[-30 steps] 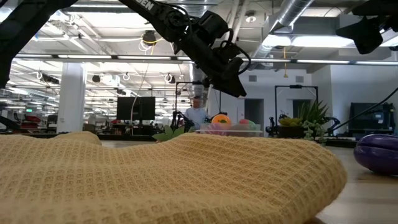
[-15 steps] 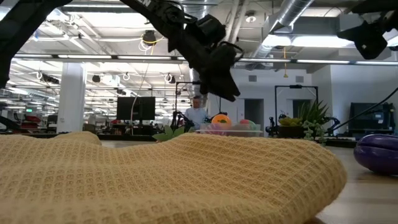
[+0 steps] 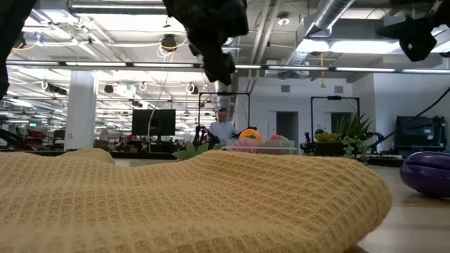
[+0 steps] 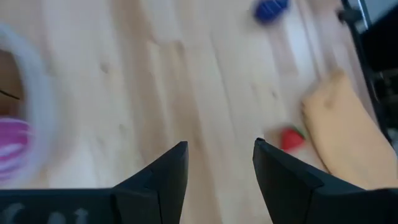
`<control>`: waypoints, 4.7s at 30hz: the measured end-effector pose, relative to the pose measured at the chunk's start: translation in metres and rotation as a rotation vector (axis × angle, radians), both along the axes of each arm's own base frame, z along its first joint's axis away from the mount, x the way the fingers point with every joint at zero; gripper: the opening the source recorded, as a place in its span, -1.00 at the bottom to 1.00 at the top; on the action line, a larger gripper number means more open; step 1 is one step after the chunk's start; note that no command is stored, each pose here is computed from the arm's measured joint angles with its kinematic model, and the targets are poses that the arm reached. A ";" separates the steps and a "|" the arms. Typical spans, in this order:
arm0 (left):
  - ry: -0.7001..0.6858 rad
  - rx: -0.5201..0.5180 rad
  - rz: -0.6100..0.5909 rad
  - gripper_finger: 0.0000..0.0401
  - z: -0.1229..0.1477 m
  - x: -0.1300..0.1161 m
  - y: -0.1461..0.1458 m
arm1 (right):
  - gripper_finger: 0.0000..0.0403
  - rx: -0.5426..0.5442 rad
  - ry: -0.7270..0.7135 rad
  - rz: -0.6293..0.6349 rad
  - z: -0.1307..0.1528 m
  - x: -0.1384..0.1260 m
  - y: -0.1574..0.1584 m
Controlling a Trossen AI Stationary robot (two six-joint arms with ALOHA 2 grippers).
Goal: Pick and placing Produce into tupperware
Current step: Put the eggplant in the transparent bin
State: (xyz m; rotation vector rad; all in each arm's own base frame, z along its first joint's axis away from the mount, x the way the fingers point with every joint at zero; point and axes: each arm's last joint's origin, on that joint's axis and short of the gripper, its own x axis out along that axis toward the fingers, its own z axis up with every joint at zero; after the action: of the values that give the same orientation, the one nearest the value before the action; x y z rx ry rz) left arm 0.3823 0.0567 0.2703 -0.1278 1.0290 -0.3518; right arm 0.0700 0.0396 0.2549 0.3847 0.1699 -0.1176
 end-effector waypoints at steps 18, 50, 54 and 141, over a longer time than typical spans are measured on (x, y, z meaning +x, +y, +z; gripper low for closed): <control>0.078 -0.090 -0.133 -0.16 -0.005 -0.061 -0.028 | 0.40 0.437 -0.041 -0.006 0.003 0.041 0.044; -0.301 0.049 0.237 -0.16 -0.029 -0.198 -0.039 | 0.40 0.420 0.692 -0.222 -0.045 0.138 0.157; -0.307 0.070 0.212 -0.16 -0.029 -0.198 -0.039 | 0.40 0.498 0.814 -0.329 -0.055 0.145 0.165; -0.326 0.100 0.155 -0.16 -0.029 -0.198 -0.040 | 0.38 0.507 1.176 -0.511 -0.112 0.216 0.172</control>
State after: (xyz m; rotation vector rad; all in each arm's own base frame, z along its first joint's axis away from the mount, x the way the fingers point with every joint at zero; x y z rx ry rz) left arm 0.1844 0.0169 0.2416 -0.0571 0.7077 -0.1724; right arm 0.2857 0.2121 0.1424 0.8269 1.2807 -0.8155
